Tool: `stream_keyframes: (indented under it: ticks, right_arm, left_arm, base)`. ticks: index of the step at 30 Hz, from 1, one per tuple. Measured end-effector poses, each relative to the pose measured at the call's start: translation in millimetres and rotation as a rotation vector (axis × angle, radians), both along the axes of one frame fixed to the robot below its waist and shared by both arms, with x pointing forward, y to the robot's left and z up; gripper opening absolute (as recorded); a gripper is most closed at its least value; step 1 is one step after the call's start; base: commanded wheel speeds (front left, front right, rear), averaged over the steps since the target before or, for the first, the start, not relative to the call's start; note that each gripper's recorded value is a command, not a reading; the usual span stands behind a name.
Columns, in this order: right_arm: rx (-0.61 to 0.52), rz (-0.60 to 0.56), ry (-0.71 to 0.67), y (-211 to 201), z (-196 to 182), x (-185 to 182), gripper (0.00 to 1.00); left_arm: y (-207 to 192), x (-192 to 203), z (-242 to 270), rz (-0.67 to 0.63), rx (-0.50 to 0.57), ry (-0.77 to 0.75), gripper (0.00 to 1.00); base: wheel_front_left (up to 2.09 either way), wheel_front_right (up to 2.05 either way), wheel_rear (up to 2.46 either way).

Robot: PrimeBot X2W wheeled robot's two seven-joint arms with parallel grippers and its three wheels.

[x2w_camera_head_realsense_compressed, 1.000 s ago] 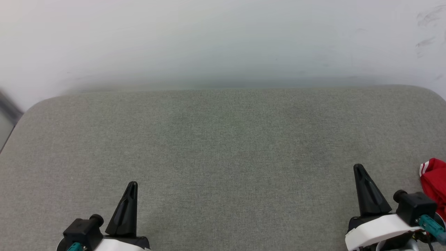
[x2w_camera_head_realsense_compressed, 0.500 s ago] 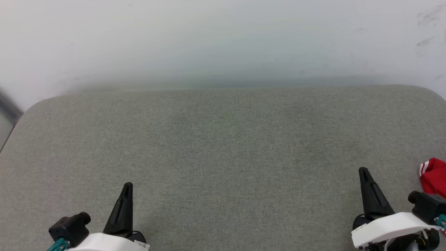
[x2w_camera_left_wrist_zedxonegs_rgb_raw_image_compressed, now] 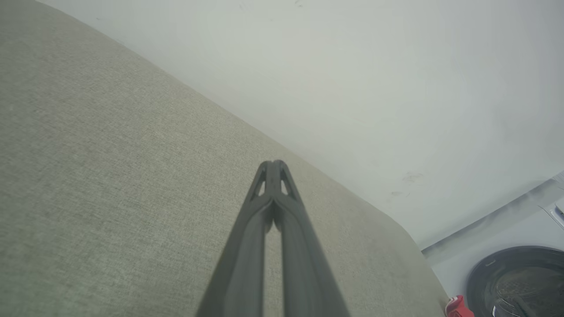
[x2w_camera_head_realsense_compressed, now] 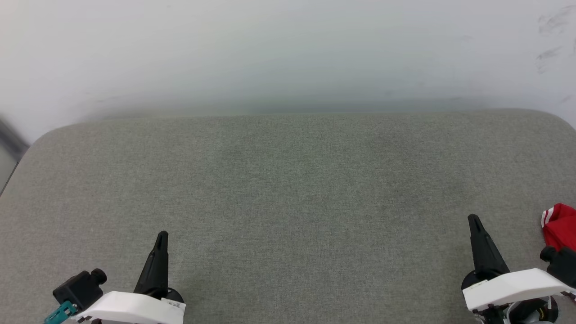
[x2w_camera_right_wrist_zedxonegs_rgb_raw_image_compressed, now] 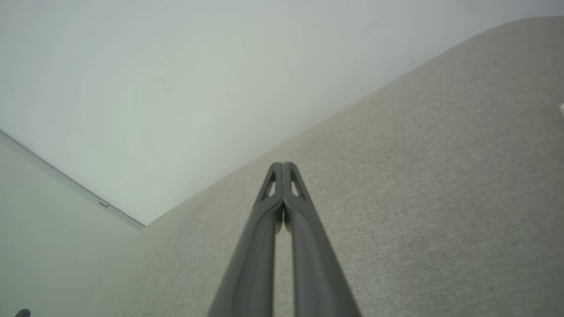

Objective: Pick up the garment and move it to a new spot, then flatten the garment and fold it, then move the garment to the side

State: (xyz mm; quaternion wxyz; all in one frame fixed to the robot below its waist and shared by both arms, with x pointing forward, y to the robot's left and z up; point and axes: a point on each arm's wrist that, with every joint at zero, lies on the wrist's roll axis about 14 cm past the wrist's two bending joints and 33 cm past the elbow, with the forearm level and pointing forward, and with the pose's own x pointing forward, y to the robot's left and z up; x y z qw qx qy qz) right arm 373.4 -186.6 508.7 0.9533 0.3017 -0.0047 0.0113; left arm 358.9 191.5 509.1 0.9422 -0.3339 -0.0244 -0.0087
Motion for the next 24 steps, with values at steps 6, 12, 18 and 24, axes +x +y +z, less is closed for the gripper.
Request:
stream_keyframes:
  ticks: [6,12,18,24]
  right_arm:
    - [0.089,-0.008,0.014,-2.6,-2.7,0.6,0.0]
    - [0.17,-0.011,0.017,-3.8,-1.7,3.2,0.0]
    - [0.245,-0.015,0.028,-5.2,-3.9,3.5,0.0]
    - [0.318,-0.018,0.036,-6.5,-5.5,4.3,0.0]
  left_arm:
    - [2.6,1.2,-3.7,0.006,-0.079,0.02,0.0]
    - [4.5,4.3,-3.6,0.01,-0.156,0.027,0.0]
    - [5.3,6.7,-5.0,0.011,-0.228,0.037,0.0]
    - [5.9,8.7,-6.5,0.012,-0.296,0.047,0.0]
  base:
    - [0.0,0.0,0.0]
    - [0.0,0.0,0.0]
    - [0.0,0.0,0.0]
    - [0.0,0.0,0.0]
